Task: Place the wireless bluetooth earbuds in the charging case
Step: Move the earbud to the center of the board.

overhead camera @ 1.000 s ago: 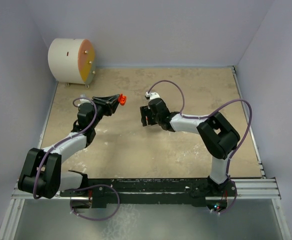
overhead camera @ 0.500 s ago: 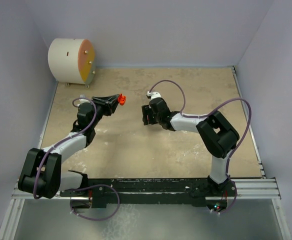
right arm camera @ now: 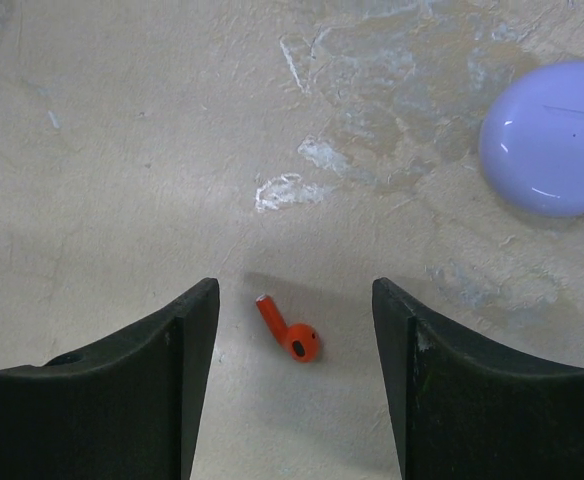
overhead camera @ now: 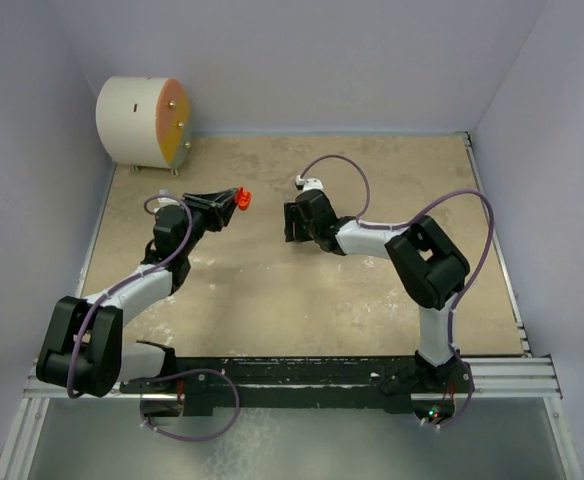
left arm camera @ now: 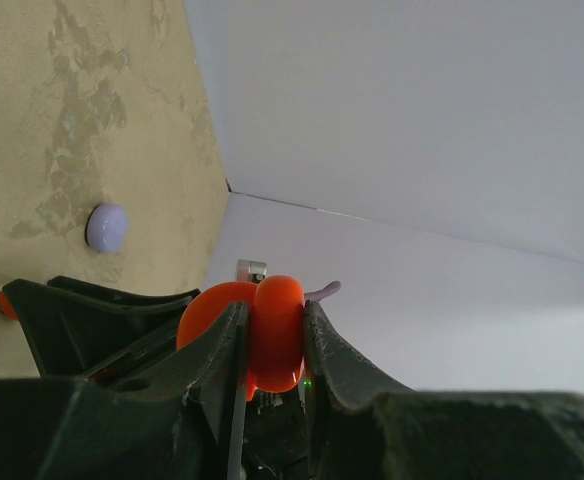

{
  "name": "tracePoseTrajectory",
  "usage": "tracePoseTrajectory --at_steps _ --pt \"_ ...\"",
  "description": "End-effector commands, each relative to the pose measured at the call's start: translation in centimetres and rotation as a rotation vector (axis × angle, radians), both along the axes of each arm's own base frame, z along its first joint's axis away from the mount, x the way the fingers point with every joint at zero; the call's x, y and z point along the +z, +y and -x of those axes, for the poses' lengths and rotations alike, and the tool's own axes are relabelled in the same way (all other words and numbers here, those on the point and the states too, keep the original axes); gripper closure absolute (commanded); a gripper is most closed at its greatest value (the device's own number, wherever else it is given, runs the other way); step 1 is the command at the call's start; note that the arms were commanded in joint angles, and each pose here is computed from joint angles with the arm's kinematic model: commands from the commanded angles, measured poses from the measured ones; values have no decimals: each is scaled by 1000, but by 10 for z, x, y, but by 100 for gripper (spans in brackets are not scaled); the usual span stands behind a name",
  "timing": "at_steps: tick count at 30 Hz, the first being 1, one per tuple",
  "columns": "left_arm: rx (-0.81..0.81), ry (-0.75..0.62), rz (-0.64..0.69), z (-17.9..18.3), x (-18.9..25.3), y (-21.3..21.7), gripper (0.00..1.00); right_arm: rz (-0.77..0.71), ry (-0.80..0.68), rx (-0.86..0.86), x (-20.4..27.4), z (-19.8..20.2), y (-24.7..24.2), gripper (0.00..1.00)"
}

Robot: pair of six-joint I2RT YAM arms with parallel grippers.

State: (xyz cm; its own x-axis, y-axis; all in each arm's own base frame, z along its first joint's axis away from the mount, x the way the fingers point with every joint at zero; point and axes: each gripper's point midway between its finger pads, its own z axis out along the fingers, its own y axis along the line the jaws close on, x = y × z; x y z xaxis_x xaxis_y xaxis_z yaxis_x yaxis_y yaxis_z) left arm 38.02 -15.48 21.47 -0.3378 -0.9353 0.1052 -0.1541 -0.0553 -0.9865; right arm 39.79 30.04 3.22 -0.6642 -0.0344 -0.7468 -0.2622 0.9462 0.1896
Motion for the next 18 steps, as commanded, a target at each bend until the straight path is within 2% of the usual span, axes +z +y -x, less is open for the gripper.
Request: tracePoseTrajectory --at_steps 1,8,18 --pt "-2 -53 -8 0 12 3 100 -42 -33 32 17 -11 14 36" --pt "3 -56 -8 0 12 5 100 -30 -41 143 16 -8 25 37" --pt "7 -59 -7 3 13 7 100 -8 26 271 -4 8 41 34"
